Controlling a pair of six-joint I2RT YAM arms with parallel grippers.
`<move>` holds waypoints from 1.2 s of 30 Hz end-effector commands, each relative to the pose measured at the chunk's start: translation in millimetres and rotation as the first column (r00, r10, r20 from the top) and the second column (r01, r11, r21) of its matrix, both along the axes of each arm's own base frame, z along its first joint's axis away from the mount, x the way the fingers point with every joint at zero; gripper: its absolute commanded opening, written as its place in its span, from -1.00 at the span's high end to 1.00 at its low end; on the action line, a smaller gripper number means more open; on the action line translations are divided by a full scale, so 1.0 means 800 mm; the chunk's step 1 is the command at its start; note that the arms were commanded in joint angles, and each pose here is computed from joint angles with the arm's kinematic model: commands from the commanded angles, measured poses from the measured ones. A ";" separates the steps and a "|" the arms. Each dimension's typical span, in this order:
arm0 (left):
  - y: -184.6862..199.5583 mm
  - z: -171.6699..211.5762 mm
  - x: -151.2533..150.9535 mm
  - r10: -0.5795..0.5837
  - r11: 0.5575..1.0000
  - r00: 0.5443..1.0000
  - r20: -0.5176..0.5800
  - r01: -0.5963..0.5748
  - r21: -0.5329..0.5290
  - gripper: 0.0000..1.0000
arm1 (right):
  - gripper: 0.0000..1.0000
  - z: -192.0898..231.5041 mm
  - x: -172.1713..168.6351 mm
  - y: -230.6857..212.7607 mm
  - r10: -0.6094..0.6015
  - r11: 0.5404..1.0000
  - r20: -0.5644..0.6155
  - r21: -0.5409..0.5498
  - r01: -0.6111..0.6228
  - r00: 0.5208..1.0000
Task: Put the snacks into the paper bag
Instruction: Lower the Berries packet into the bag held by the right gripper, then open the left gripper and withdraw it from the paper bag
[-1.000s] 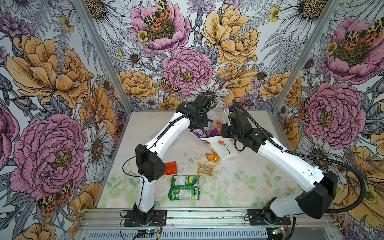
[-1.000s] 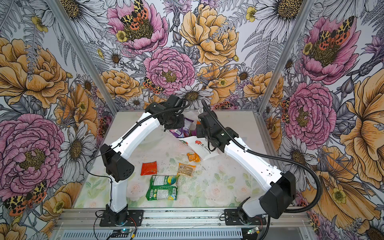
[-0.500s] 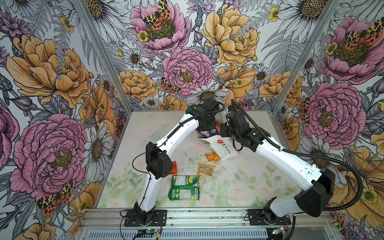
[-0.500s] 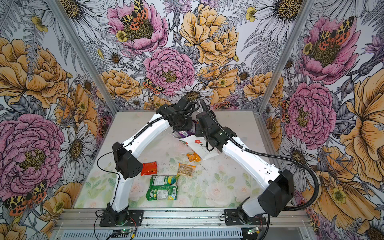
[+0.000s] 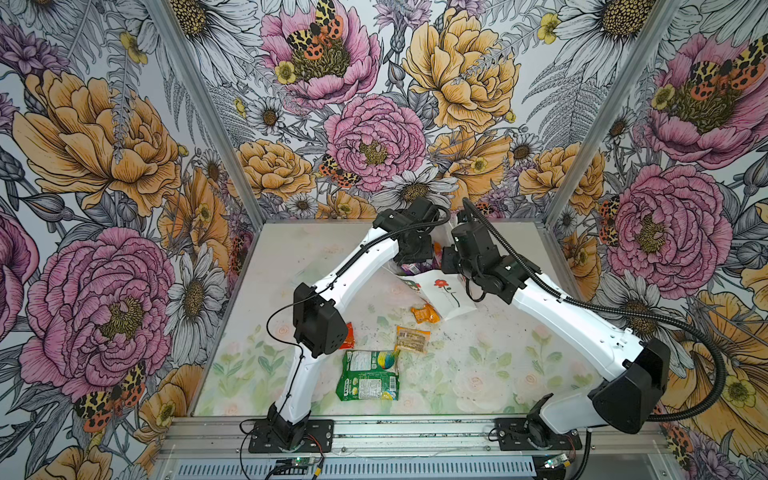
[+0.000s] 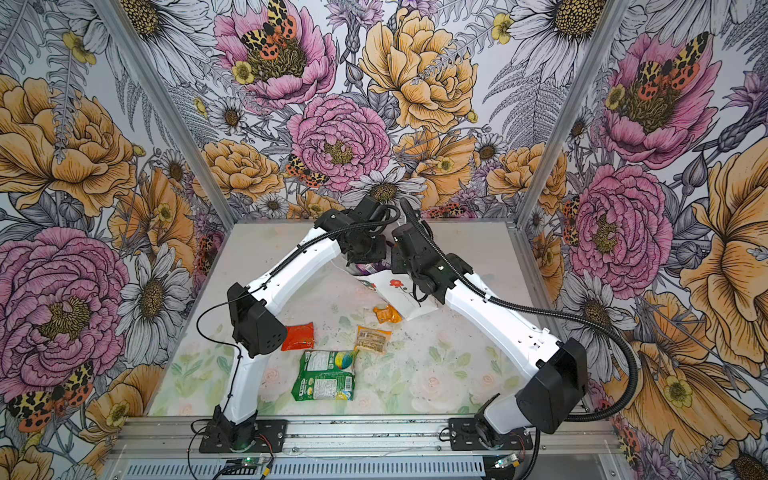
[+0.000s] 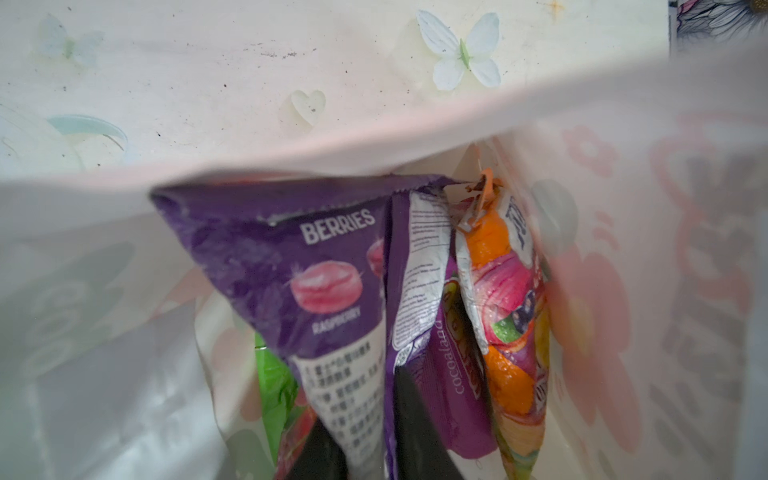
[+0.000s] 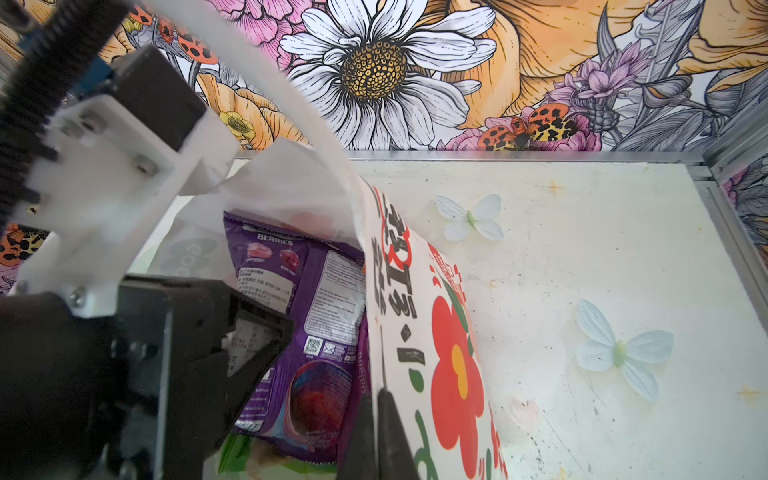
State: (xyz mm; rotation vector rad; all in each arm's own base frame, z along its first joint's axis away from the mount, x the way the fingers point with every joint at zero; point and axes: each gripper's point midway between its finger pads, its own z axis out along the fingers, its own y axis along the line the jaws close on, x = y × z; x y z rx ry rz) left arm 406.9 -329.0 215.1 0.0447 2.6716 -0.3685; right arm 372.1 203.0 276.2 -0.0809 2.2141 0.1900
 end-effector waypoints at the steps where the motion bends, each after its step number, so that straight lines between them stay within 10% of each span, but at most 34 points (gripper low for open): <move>1: -0.004 0.014 -0.003 -0.019 1.000 0.999 0.031 0.019 -0.013 0.47 | 1.00 0.039 0.010 -0.001 -0.029 0.998 0.102 0.059 0.023 0.994; 23: 0.035 0.144 -0.051 -0.035 0.997 0.959 0.281 0.053 -0.054 -0.15 | 1.00 0.045 0.011 -0.018 -0.047 0.997 0.112 0.060 0.040 0.993; 36: 0.167 0.195 -0.130 0.111 0.985 0.891 0.441 -0.038 -0.170 -0.30 | 1.00 0.044 0.008 -0.026 -0.045 0.998 0.104 0.050 0.040 0.994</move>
